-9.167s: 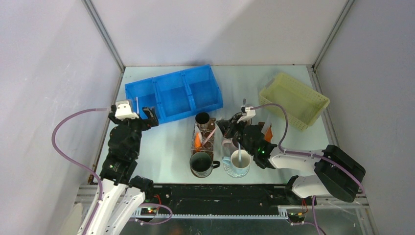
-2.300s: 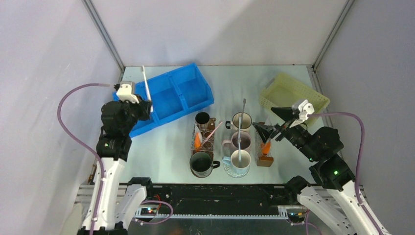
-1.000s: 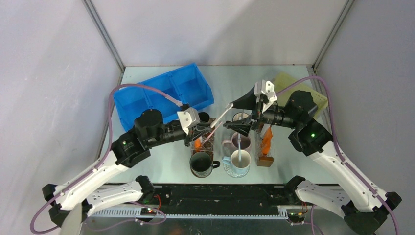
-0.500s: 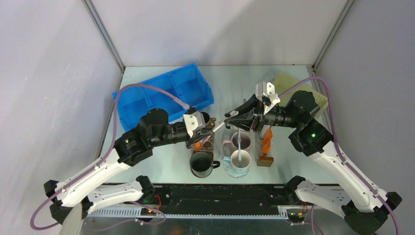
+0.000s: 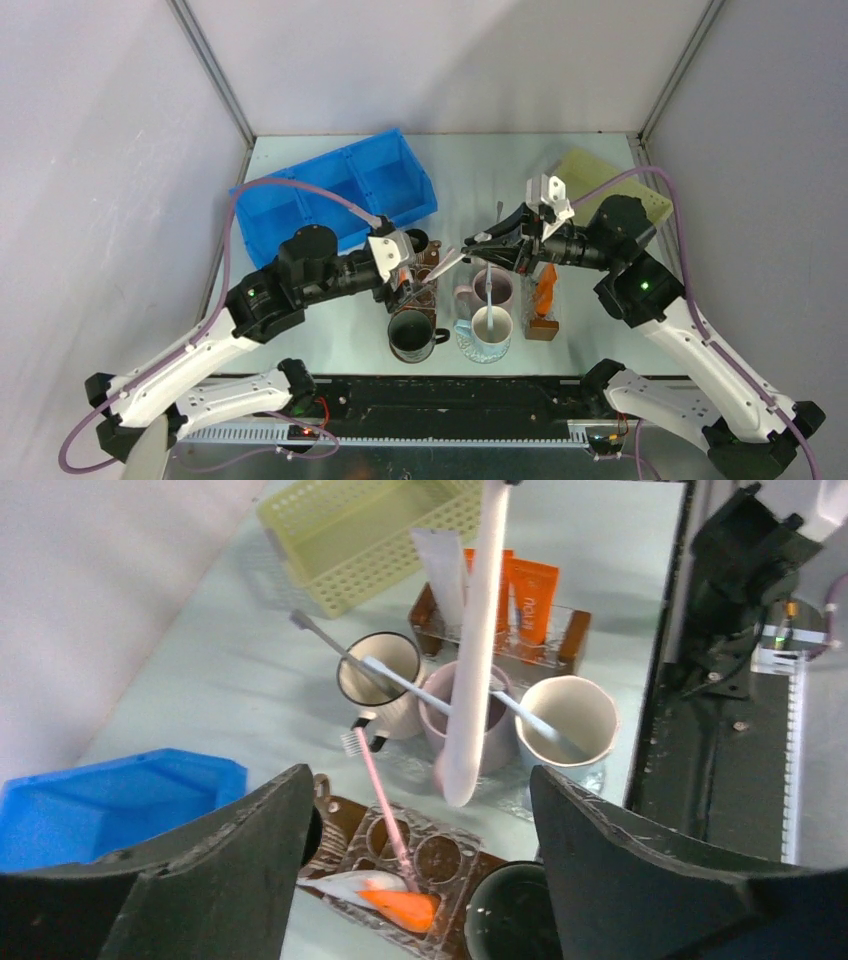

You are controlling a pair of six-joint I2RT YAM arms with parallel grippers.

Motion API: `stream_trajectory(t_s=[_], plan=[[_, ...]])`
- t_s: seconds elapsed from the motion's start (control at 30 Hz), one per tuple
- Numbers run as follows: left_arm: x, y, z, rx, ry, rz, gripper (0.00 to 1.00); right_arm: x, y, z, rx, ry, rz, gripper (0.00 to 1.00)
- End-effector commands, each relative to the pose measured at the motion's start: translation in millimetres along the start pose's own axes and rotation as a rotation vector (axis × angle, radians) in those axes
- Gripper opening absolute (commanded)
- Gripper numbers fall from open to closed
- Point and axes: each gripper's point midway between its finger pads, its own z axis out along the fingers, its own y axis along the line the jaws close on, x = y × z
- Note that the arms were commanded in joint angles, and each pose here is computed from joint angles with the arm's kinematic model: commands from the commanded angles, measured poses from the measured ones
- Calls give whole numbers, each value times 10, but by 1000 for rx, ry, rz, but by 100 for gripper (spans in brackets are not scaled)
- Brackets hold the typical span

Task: Prepare toiletry sets of a toothbrush and toothpaste on the tray
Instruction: Pick up the toothbrush from the storage box.

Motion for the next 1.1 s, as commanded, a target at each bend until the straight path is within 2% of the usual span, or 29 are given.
stream_trajectory(t_s=[0.0,0.03,0.1,0.2,0.3,0.43,0.63,0.87,1.07], plan=[[-94,311,-224,-190,-10,28,89,-36,-142,-84,110,-55,-28,0],[-74,376,-259,-230,-1,27,95,-57,-178,-103,136,-70,-36,0],[-52,562,-375,-343,15,26,99,-5,-244,-124,175,-84,-23,0],[-15,881,-604,-521,23,-14,100,170,-304,-125,207,-82,20,0],[44,1156,-798,-673,-22,-101,100,327,-389,-105,247,-79,71,0],[285,1624,-1297,-995,-88,-223,100,658,-486,-49,281,-52,114,0],[679,1924,-1974,-1376,-172,-367,100,965,-583,63,303,-36,141,0],[849,1919,-2364,-1571,-230,-342,100,1207,-541,196,293,14,120,0],[831,1880,-2483,-1618,-274,-319,100,1390,-416,201,298,12,47,0]])
